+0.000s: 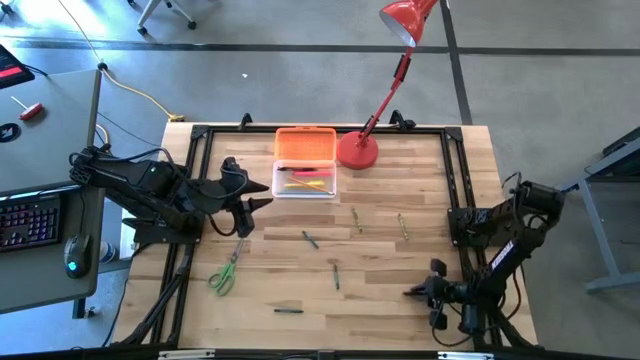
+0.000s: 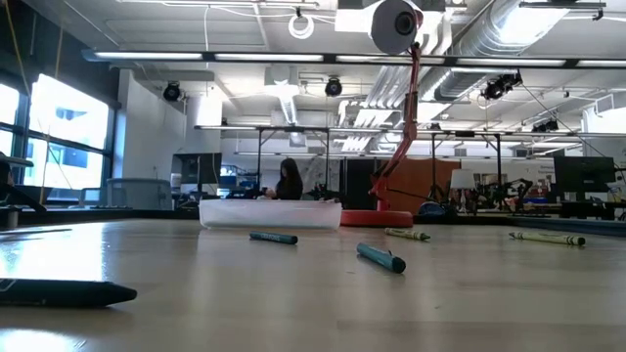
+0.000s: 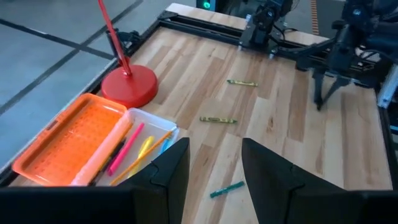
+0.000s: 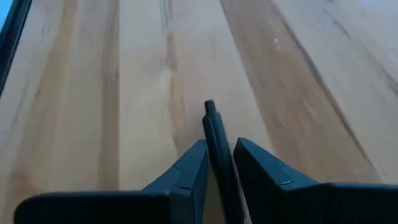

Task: Pick & place school supplies into a supply box
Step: Put the black pen into the orange supply box

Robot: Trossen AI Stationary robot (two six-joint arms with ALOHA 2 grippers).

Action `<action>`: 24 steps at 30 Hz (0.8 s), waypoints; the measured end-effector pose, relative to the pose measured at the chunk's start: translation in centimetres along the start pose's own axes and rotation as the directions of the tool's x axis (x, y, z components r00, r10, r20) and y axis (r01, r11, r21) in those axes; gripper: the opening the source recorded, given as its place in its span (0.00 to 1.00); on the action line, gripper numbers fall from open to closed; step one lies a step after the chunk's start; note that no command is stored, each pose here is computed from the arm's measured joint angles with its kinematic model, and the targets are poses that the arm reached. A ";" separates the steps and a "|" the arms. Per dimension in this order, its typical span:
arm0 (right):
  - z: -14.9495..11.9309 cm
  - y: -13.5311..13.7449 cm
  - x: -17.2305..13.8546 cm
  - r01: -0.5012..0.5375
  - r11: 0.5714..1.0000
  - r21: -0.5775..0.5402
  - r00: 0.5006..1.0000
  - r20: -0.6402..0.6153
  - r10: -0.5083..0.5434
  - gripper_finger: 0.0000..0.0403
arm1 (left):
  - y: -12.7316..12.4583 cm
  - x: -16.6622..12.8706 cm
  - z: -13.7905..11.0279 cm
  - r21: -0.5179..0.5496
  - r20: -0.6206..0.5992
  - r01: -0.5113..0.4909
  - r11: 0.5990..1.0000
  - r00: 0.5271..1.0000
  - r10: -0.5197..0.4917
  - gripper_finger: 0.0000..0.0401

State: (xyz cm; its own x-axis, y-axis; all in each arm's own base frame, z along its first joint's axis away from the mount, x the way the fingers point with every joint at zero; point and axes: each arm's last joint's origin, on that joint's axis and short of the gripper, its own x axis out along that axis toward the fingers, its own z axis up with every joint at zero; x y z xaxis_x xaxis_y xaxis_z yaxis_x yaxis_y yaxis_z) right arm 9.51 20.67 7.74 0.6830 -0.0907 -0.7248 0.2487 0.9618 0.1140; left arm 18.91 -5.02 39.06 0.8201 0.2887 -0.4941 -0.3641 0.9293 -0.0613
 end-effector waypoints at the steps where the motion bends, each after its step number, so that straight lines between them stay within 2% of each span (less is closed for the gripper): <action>1: 0.0 -0.3 0.2 0.005 1.000 -0.020 1.000 0.017 -0.005 0.18 | 0.0 0.0 0.0 0.000 -0.001 0.003 1.000 1.000 -0.003 0.44; 5: 0.5 -1.3 1.0 0.083 0.986 -0.144 0.991 0.113 -0.067 0.18 | 0.0 0.0 0.0 0.001 0.005 -0.010 1.000 1.000 0.010 0.44; 11: 2.2 -2.8 3.1 0.144 0.975 -0.170 0.984 0.131 -0.123 0.17 | 0.1 0.0 0.0 0.015 0.015 -0.031 0.999 0.999 0.031 0.44; 18: 2.1 -4.9 4.1 0.138 0.983 -0.120 0.969 0.222 -0.109 0.12 | 0.0 0.0 0.0 0.017 0.002 -0.004 1.000 1.000 0.004 0.44; 20: 2.4 -4.6 3.8 0.149 0.977 -0.151 0.953 0.285 -0.101 0.12 | 0.0 0.0 0.0 0.018 -0.002 0.004 1.000 1.000 -0.004 0.44; 24: 3.0 -3.7 3.2 0.103 0.965 -0.241 0.971 0.236 -0.045 0.15 | 0.0 0.0 0.0 0.018 -0.003 0.008 1.000 1.000 -0.008 0.44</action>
State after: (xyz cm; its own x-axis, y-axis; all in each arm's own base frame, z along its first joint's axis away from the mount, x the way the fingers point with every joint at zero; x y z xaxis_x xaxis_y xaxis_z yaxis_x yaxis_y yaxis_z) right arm 12.85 16.01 7.06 0.8138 -0.1918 -0.5487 0.1446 0.9811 -0.1285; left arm 18.93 -5.05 39.05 0.8215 0.2809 -0.4963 -0.3495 0.9356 -0.0491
